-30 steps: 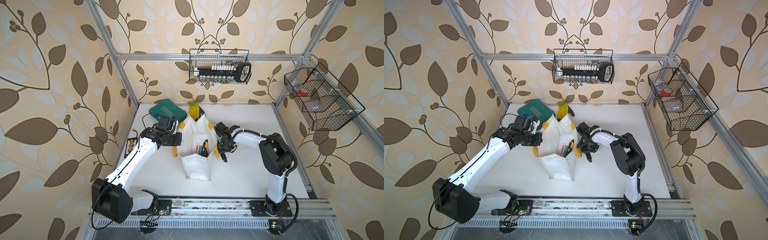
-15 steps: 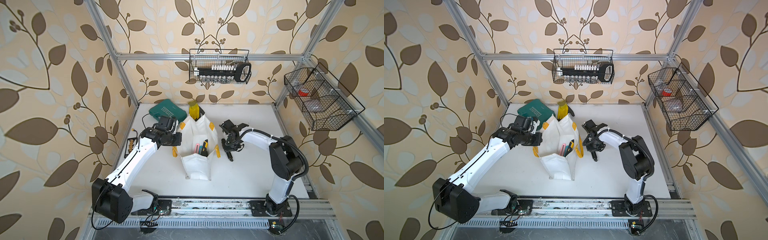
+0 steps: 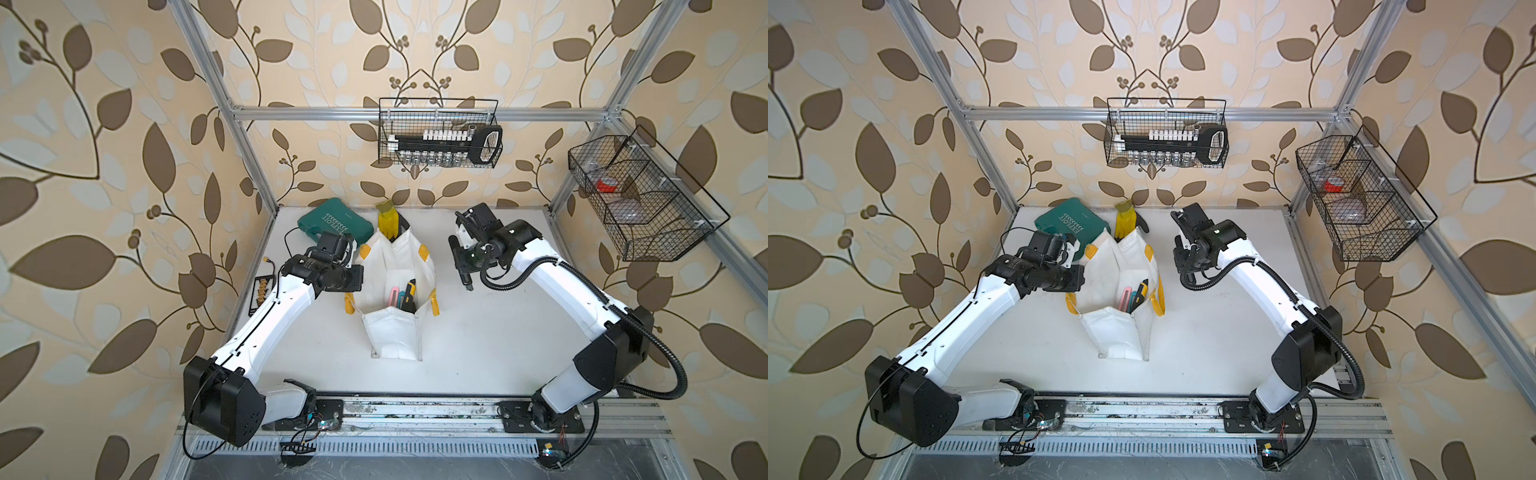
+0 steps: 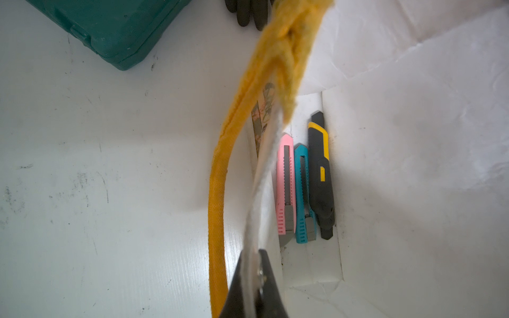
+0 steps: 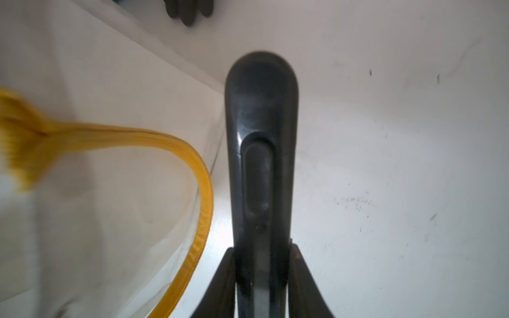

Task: Place the art knife into the pouch
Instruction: Place the utility knife in the pouch.

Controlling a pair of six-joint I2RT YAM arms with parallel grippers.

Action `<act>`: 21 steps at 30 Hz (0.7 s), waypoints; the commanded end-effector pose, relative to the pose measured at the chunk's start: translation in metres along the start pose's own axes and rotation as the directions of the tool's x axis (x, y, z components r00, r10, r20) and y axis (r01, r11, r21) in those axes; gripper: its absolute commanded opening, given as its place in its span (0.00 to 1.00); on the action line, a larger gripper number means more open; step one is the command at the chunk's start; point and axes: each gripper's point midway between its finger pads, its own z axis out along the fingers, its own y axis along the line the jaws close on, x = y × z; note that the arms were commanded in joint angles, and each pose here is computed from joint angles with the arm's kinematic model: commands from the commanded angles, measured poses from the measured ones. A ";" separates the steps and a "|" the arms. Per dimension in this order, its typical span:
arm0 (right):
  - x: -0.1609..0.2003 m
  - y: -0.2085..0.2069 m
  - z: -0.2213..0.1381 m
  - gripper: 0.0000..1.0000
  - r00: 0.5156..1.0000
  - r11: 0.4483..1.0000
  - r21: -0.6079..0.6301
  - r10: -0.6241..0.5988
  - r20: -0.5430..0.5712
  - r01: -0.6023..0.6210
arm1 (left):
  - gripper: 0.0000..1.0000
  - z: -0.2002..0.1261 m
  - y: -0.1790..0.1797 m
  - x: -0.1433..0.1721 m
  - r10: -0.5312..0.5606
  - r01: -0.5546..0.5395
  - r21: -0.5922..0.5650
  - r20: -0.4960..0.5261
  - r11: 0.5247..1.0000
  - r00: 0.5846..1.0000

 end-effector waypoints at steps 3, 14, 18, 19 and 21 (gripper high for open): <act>-0.018 0.018 -0.051 0.21 0.996 0.998 -0.005 -0.061 0.070 0.061 | 0.00 -0.006 -0.002 -0.004 0.026 -0.026 -0.005 0.021 1.000 0.999; -0.038 0.135 -0.077 0.21 0.967 0.947 -0.227 -0.195 0.165 0.229 | 0.00 -0.005 -0.002 -0.003 0.025 -0.025 -0.005 0.018 1.000 1.000; -0.026 0.170 -0.048 0.19 0.967 0.916 -0.315 -0.218 0.132 0.249 | 0.00 -0.005 -0.002 -0.003 0.027 -0.027 -0.005 0.016 1.000 1.000; -0.021 0.178 -0.038 0.19 0.968 0.909 -0.334 -0.221 0.118 0.248 | 0.00 -0.004 -0.002 -0.003 0.025 -0.025 -0.006 0.014 1.000 1.000; -0.011 0.187 -0.018 0.19 0.971 0.900 -0.363 -0.225 0.085 0.240 | 0.00 -0.004 -0.002 -0.002 0.025 -0.025 -0.006 0.012 1.000 1.000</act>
